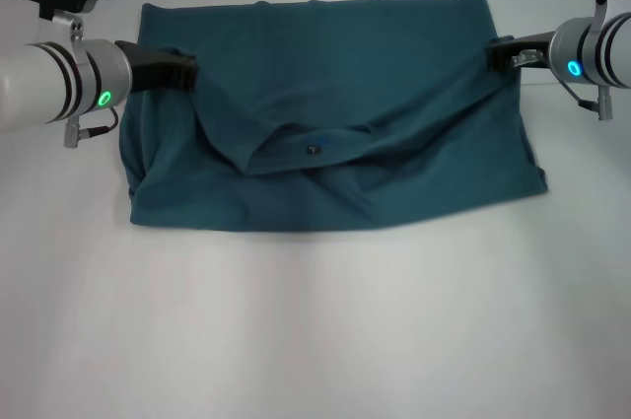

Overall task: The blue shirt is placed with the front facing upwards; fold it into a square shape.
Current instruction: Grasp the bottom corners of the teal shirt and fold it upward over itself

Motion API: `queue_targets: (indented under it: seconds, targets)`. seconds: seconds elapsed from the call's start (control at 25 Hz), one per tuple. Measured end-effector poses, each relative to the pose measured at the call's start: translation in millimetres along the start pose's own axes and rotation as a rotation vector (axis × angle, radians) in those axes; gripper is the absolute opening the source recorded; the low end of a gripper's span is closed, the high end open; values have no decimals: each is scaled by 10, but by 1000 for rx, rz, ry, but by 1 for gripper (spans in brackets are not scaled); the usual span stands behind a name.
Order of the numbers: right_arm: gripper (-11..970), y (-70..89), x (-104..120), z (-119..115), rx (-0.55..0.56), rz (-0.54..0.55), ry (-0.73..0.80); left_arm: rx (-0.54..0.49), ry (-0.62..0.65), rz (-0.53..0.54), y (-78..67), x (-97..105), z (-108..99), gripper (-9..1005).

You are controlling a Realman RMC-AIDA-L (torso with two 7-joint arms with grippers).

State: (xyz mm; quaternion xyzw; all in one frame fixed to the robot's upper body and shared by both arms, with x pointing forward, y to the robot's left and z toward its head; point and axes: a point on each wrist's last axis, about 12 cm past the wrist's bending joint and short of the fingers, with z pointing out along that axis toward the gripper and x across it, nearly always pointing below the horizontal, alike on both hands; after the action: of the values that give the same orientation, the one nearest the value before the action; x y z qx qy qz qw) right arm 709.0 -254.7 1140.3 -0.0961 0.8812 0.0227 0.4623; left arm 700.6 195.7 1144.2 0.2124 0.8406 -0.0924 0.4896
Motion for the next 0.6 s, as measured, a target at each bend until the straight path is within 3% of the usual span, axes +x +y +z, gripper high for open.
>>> queue_targets:
  seconds: [0.16, 0.32, 0.6]
  targets:
    - [102, 8, -13, 0, -1, -8, -2, 1, -3, -9, 2, -12, 0, 47]
    - [178, -32, -41, -8, 9, -5, -10, -4, -6, -17, 21, -33, -3, 63]
    - [311, -47, -102, -17, 5, 4, -13, -31, -9, -92, 158, -85, -40, 311]
